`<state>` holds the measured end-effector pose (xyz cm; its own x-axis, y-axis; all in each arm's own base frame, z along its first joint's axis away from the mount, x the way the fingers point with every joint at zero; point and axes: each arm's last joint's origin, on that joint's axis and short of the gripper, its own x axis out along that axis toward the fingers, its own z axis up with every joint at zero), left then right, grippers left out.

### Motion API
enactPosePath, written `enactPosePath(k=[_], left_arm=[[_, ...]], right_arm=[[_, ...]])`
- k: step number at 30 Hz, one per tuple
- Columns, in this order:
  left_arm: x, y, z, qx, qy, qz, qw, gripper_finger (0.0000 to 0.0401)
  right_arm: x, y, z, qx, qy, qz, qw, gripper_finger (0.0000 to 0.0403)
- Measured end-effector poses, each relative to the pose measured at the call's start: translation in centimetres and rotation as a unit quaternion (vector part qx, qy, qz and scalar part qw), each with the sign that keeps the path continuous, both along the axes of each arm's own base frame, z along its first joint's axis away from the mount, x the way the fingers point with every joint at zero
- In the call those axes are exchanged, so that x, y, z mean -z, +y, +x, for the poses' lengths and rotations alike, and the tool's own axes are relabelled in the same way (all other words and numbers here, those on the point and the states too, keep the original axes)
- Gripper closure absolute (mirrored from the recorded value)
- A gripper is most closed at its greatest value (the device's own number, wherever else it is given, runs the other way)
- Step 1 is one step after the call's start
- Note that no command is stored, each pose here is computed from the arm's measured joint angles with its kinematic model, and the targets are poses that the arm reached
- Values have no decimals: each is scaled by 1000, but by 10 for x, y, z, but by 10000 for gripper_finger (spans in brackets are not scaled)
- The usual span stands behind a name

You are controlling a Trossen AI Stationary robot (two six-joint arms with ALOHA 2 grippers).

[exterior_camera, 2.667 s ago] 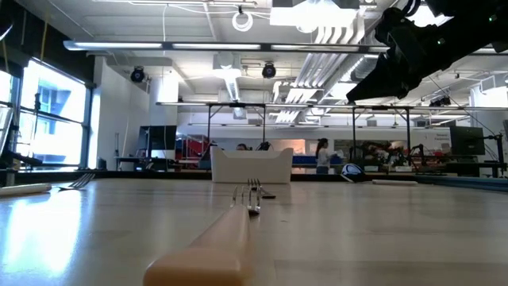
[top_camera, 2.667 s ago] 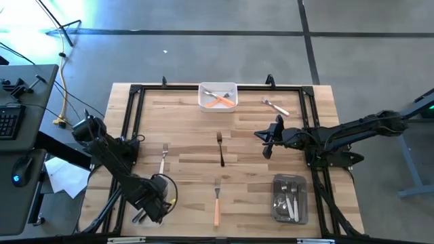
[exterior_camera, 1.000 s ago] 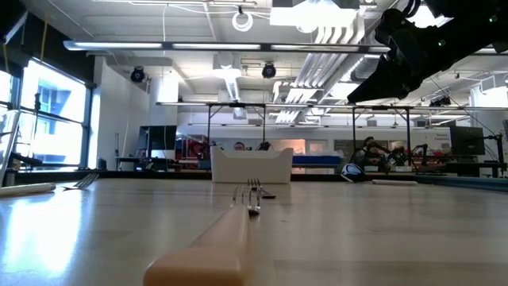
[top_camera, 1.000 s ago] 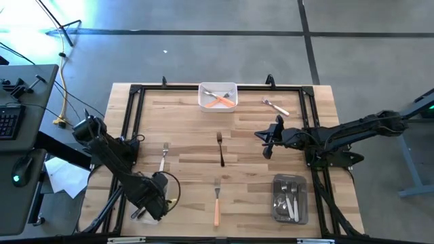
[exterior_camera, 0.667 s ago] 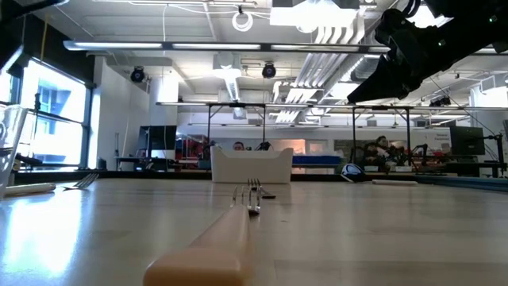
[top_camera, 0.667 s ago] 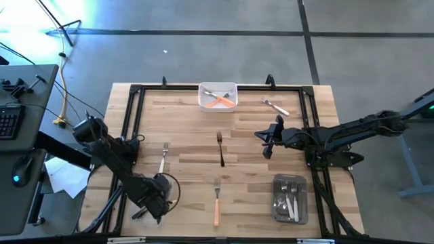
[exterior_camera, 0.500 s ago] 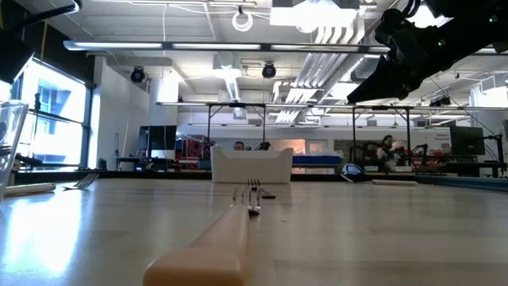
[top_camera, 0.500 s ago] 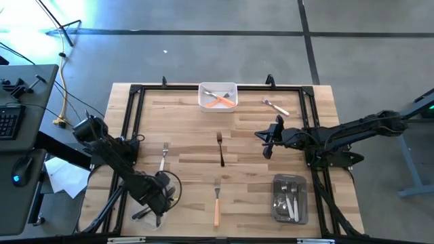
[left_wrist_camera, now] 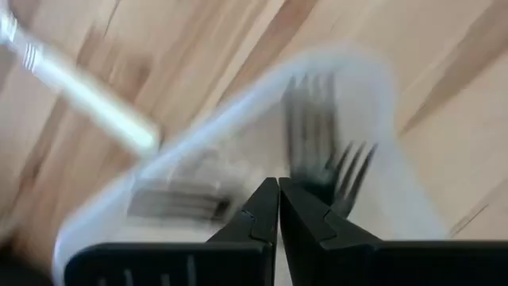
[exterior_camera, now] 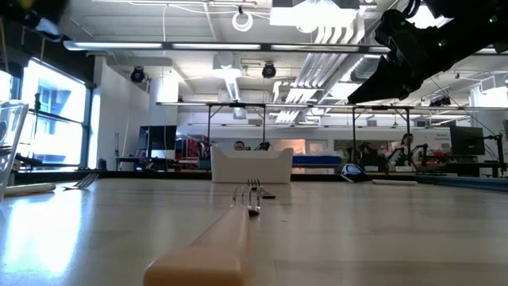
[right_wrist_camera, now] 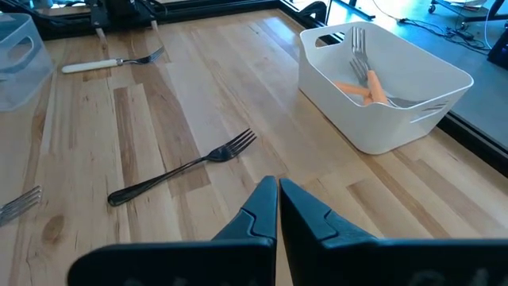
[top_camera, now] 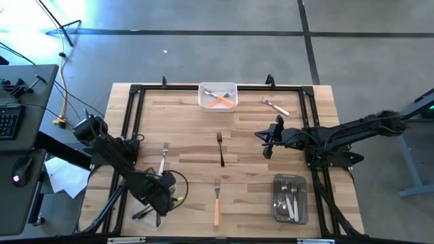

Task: Sort silverware by color (type)
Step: Put the top silver fork into the transparent bin

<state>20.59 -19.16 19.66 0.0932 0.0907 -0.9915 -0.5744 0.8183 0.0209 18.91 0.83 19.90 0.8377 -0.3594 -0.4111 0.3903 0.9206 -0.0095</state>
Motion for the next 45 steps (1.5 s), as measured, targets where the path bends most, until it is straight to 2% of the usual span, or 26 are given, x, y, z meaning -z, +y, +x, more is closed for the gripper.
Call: enactPosePath(k=[3, 6, 15, 22, 24, 27, 30, 40, 45], left_arm=[[-1, 4, 11, 26, -41, 16, 999, 396], [-1, 14, 16, 36, -40, 40, 998, 396], [7, 37, 20, -12, -2, 65, 998, 396], [-14, 30, 8, -27, -1, 24, 999, 396], [-19, 25, 2, -20, 11, -2, 1000, 396], [-19, 14, -6, 1, 37, -47, 998, 396], [-14, 4, -9, 8, 47, -61, 997, 396], [16, -6, -5, 8, 69, -34, 997, 396], [18, -5, -5, 6, 63, -36, 997, 396]], right_arm=[[0, 0, 0, 1, -1, 2, 1000, 403], [0, 0, 0, 2, -1, 3, 1000, 403], [0, 0, 0, 1, -1, 2, 1000, 403], [0, 0, 0, 1, 0, 2, 1000, 403], [0, 0, 0, 1, 0, 2, 1000, 403], [0, 0, 0, 1, -1, 2, 1000, 403], [0, 0, 0, 1, -1, 2, 1000, 403], [0, 0, 0, 2, 0, 3, 1000, 403], [0, 0, 0, 2, 1, 3, 1000, 403]])
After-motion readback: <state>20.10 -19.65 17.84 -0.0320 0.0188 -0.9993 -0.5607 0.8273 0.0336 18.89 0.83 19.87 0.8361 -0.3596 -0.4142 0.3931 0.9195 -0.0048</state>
